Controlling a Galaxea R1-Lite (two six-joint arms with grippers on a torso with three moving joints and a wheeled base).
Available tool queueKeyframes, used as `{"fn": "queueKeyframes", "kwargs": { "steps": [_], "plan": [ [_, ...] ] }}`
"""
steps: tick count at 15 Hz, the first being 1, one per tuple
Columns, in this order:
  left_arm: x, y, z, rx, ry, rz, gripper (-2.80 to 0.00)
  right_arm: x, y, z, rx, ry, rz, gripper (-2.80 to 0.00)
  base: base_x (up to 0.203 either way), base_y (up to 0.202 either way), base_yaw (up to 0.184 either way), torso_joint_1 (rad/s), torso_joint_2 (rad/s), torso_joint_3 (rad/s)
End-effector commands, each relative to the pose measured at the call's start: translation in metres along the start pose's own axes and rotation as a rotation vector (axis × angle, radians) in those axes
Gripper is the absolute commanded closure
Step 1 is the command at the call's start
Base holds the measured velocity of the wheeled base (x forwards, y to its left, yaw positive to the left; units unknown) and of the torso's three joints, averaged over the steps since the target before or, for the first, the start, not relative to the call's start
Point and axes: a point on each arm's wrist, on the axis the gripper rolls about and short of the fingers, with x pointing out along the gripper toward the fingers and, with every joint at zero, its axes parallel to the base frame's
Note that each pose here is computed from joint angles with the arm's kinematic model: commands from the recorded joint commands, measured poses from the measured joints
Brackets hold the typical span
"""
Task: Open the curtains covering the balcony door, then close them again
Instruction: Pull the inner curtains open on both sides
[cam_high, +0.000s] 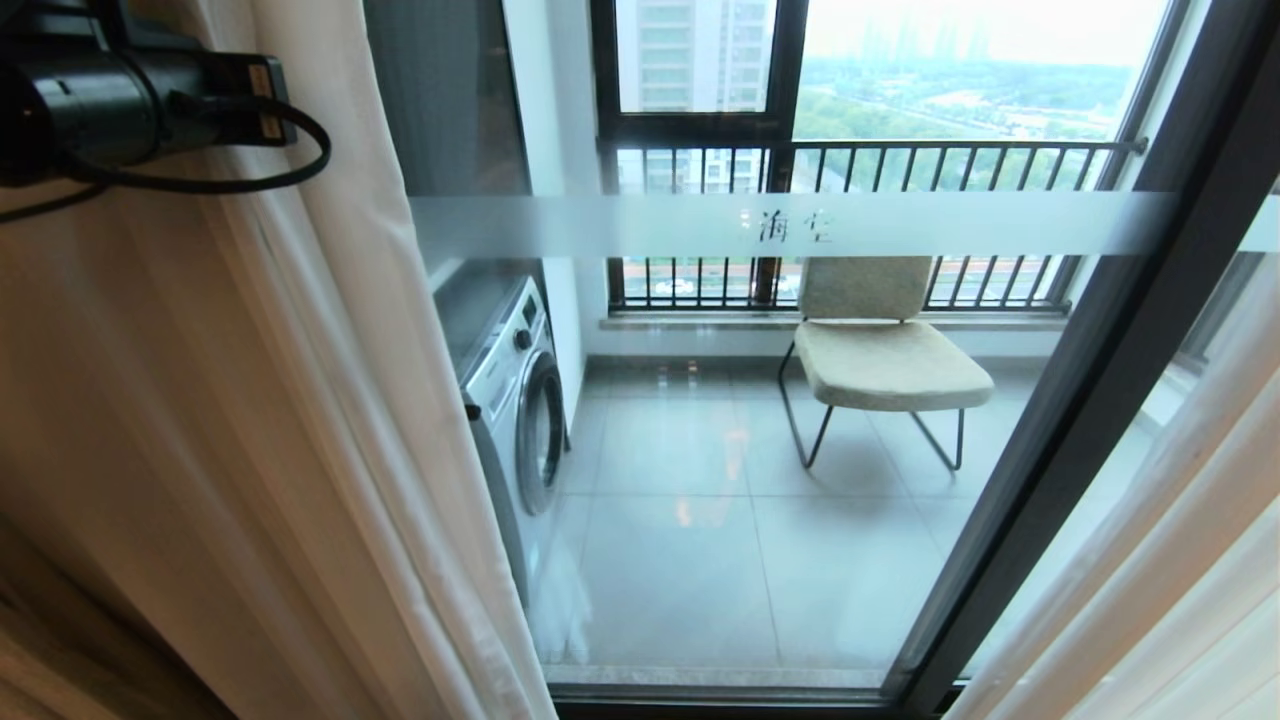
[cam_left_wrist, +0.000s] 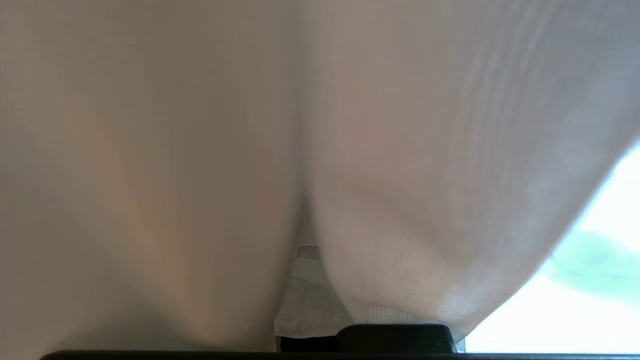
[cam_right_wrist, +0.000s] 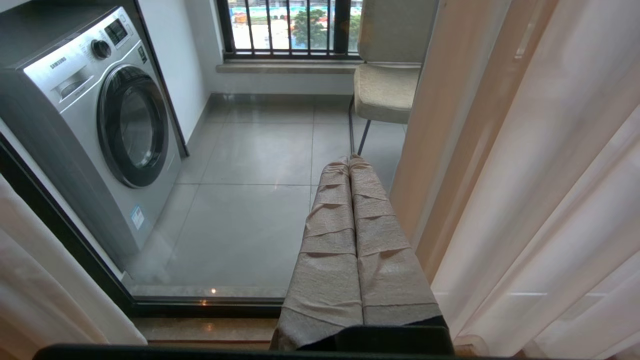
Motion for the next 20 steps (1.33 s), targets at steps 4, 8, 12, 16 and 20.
{"fn": "queueKeyframes", "kwargs": {
  "steps": [4,8,12,16,20],
  "plan": [
    [0.0,0.002,0.001,-0.004,-0.005,0.005,0.0,0.0,0.0,0.0,-0.001,0.001,-0.001,0.0,0.0,0.0,0.0,0.0,0.0,0.0],
    [0.002,0.003,0.001,-0.006,-0.005,0.008,0.0,0.0,0.0,0.0,-0.001,0.001,0.0,0.0,0.0,0.0,0.0,0.0,0.0,0.0],
    [0.005,0.02,0.001,-0.009,-0.005,0.064,0.0,0.0,0.0,0.0,-0.001,0.001,-0.001,0.0,0.0,0.0,0.0,0.0,0.0,0.0],
    [0.008,0.044,0.003,-0.019,-0.013,0.137,0.0,0.0,0.0,0.0,-0.001,0.0,-0.001,0.0,0.0,0.0,0.0,0.0,0.0,0.0],
    [0.013,0.064,0.007,-0.04,-0.034,0.149,0.0,0.0,0.0,0.0,-0.001,0.001,0.0,0.0,0.0,0.0,0.0,0.0,0.0,0.0]
  ]
}}
